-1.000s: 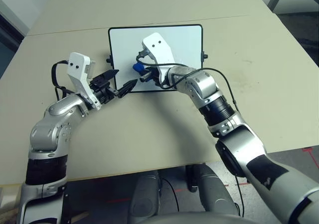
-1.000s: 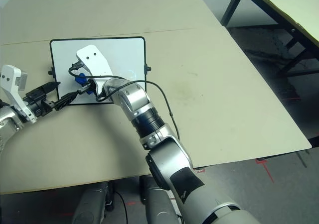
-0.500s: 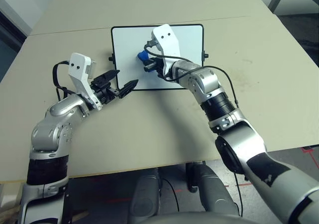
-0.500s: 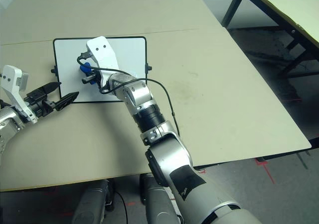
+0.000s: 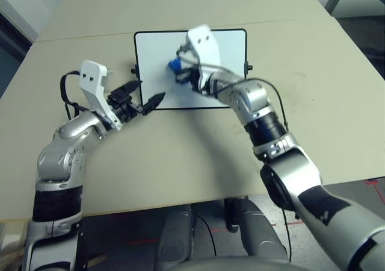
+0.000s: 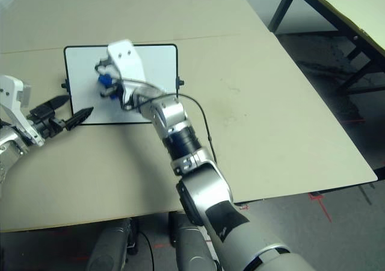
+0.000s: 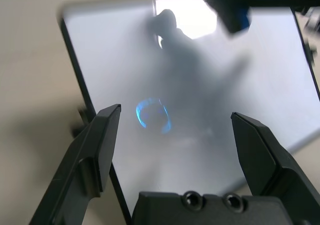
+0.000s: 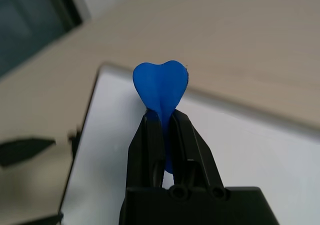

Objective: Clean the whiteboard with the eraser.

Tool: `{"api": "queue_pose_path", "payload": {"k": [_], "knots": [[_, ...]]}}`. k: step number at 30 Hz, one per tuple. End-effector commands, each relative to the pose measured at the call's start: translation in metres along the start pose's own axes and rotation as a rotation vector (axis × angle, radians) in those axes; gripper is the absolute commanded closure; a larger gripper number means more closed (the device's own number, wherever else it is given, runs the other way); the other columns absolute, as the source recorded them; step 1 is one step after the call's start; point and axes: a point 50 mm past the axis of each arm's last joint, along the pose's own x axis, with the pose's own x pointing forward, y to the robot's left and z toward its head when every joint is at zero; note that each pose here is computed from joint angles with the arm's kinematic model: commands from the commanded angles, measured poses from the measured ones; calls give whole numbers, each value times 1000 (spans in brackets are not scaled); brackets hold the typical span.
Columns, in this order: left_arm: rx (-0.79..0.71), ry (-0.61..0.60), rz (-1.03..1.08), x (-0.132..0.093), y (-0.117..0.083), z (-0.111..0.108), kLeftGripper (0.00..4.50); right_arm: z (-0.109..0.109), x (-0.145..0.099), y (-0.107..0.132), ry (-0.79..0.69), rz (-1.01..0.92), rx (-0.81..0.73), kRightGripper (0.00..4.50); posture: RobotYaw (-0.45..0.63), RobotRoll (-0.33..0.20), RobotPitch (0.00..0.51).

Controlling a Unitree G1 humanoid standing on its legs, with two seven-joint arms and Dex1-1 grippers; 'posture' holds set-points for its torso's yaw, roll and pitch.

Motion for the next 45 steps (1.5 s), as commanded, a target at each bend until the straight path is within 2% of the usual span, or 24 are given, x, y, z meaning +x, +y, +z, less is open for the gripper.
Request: {"api": "queue_pose_path", "payload": {"k": [1, 6, 8, 10, 11, 15, 20, 24, 30, 38, 39, 41, 45], "knots": [[35, -68, 100, -1, 16, 6, 0, 19, -7, -16, -61, -49, 32, 4431, 205, 0, 222], [65, -170, 319, -8, 52, 15, 0, 39, -38, -66, -103, -229, -11, 4431, 193, 0, 215], [70, -178, 410, -15, 68, 13, 0, 39, -60, -98, -92, -354, -39, 4432, 184, 0, 213], [71, -166, 467, -20, 79, 7, 0, 37, -82, -123, -72, -468, -69, 4432, 176, 0, 211], [68, -162, 479, -21, 82, 4, 0, 36, -87, -129, -65, -496, -75, 4432, 164, 0, 207], [46, -99, 501, -22, 89, -19, 0, 10, -127, -165, 64, -667, -66, 4434, 148, 0, 202], [6, -61, 504, -17, 87, -36, 0, -39, -152, -167, 297, -679, 47, 4435, 124, 0, 192], [-23, -47, 488, -11, 84, -45, 0, -56, -156, -164, 357, -674, 104, 4436, 117, 0, 189], [-63, -31, 496, -7, 80, -55, 0, -69, -151, -160, 401, -634, 153, 4436, 114, 0, 190], [-101, 18, 577, -13, 78, -73, 0, -89, -144, -163, 424, -568, 187, 4436, 125, 0, 205], [-115, 19, 605, -14, 78, -76, 0, -94, -144, -164, 429, -557, 178, 3869, 127, 0, 207], [-129, 22, 632, -14, 77, -79, 0, -100, -145, -168, 419, -547, 155, 3338, 131, 0, 215], [-128, 31, 633, -12, 74, -80, 0, -96, -152, -178, 362, -543, 80, 1998, 122, 0, 227]]}}
